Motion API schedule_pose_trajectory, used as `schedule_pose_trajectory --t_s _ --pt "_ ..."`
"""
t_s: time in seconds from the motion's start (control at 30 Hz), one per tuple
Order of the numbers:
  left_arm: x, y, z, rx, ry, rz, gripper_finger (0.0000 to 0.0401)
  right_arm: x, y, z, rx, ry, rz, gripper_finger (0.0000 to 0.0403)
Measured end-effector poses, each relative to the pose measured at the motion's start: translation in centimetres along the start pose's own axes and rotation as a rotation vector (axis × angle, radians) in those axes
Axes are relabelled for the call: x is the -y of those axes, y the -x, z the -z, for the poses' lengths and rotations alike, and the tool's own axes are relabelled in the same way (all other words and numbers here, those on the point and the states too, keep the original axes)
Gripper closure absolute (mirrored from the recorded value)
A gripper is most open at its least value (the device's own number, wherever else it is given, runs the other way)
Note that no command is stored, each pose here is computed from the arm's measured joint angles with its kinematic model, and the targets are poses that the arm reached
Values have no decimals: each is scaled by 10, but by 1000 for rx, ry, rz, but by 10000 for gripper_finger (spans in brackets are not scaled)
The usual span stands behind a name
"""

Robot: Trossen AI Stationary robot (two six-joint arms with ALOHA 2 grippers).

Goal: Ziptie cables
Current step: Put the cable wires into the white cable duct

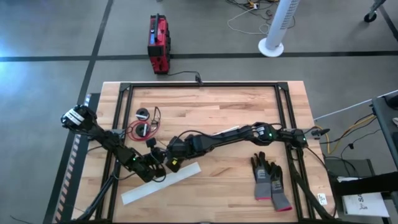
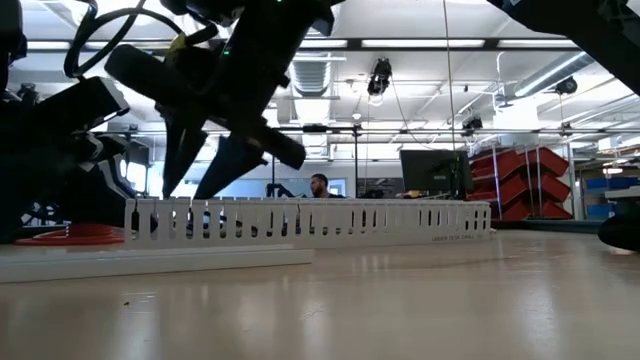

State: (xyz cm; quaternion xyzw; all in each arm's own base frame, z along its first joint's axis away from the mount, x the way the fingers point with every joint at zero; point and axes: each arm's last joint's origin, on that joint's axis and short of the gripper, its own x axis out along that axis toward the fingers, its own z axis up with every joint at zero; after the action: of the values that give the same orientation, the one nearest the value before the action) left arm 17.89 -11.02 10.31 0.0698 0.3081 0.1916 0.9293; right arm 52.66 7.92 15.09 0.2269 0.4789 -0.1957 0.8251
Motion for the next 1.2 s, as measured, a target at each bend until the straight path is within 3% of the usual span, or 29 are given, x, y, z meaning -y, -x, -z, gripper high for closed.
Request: schedule_pose_trajectory --t_s 0.2,0.37,0.5,0.73,1.0,1.2 --pt "0 0 1 -13 4 16 401 3 23 6 -96 111 114 265" --pt "0 0 1 -16 5 21 401 19 42 21 -233 139 327 299" --pt "1 0 1 -12 7 24 401 26 43 29 -299 144 399 331" --pt "1 0 1 -12 13 25 401 43 29 23 -318 52 405 398" --pt "1 0 1 -11 32 28 401 66 6 11 -324 -52 354 402" --pt "1 0 0 -10 31 26 401 60 30 8 -308 -34 329 402"
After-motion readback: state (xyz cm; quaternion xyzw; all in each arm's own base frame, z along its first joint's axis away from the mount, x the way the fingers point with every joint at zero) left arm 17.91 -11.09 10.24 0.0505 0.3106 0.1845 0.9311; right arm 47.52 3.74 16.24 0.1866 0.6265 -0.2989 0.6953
